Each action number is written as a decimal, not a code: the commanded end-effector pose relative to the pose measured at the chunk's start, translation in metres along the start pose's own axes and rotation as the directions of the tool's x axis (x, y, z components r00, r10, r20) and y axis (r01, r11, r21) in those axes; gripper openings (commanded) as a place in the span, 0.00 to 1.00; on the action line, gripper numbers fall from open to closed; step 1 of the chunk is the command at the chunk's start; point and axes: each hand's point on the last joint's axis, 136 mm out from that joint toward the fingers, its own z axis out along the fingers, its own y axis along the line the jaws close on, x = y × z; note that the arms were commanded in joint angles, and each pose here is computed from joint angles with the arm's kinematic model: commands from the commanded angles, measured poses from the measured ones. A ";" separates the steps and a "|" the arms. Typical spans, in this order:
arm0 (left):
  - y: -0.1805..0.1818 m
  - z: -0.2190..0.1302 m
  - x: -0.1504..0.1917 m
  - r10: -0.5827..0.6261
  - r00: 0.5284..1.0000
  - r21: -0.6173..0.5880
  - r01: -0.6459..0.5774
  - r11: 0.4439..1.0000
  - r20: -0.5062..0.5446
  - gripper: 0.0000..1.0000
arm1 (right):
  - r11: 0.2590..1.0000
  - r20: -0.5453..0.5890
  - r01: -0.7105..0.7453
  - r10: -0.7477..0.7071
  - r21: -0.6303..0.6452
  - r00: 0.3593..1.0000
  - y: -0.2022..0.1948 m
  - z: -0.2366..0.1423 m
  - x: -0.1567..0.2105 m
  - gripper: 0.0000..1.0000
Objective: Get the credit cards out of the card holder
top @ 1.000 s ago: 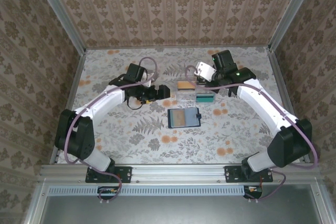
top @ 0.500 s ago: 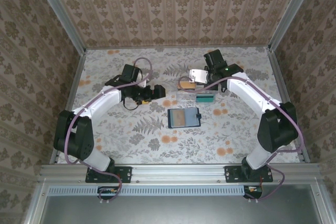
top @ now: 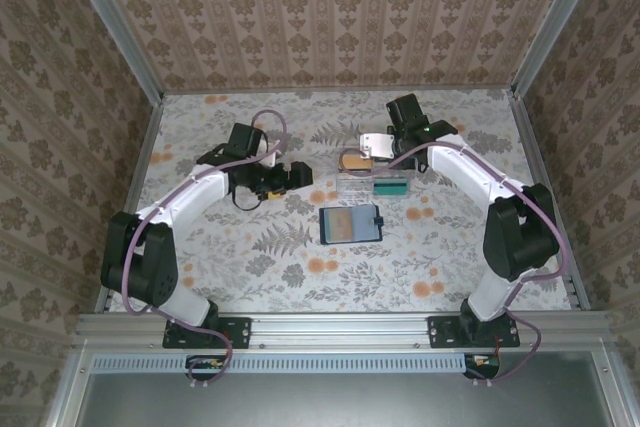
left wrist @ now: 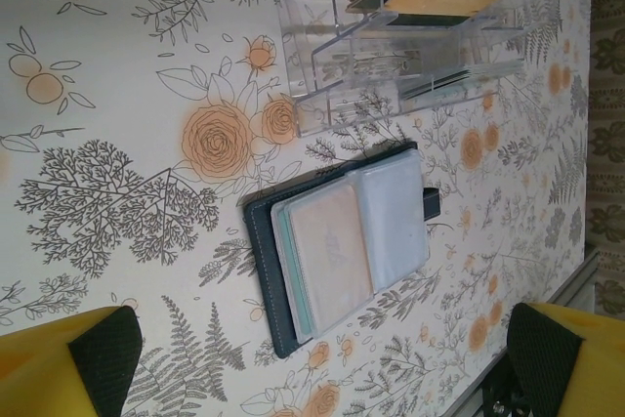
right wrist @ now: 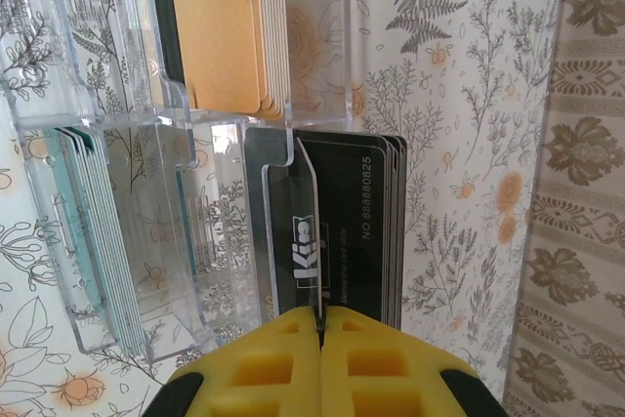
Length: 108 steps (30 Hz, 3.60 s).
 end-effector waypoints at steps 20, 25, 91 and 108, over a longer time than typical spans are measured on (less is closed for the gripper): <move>0.003 -0.006 0.004 0.004 1.000 0.020 -0.004 1.000 0.006 1.00 | 0.995 -0.023 -0.064 0.066 0.080 0.998 -0.020 0.021 0.006 0.39; 0.003 -0.006 0.003 0.004 1.000 0.021 -0.004 1.000 0.008 1.00 | 0.989 -0.038 -0.081 0.086 0.122 0.996 -0.028 0.024 0.009 0.50; -0.025 0.105 0.072 -0.063 0.962 0.069 0.084 0.994 -0.264 0.74 | 0.070 -0.284 -0.986 0.953 -0.151 0.111 0.216 0.027 -0.041 0.39; -0.017 0.119 0.081 -0.078 0.945 0.048 0.098 0.994 -0.317 0.74 | 0.066 -0.299 -0.987 0.948 -0.145 0.108 0.222 0.030 -0.039 0.39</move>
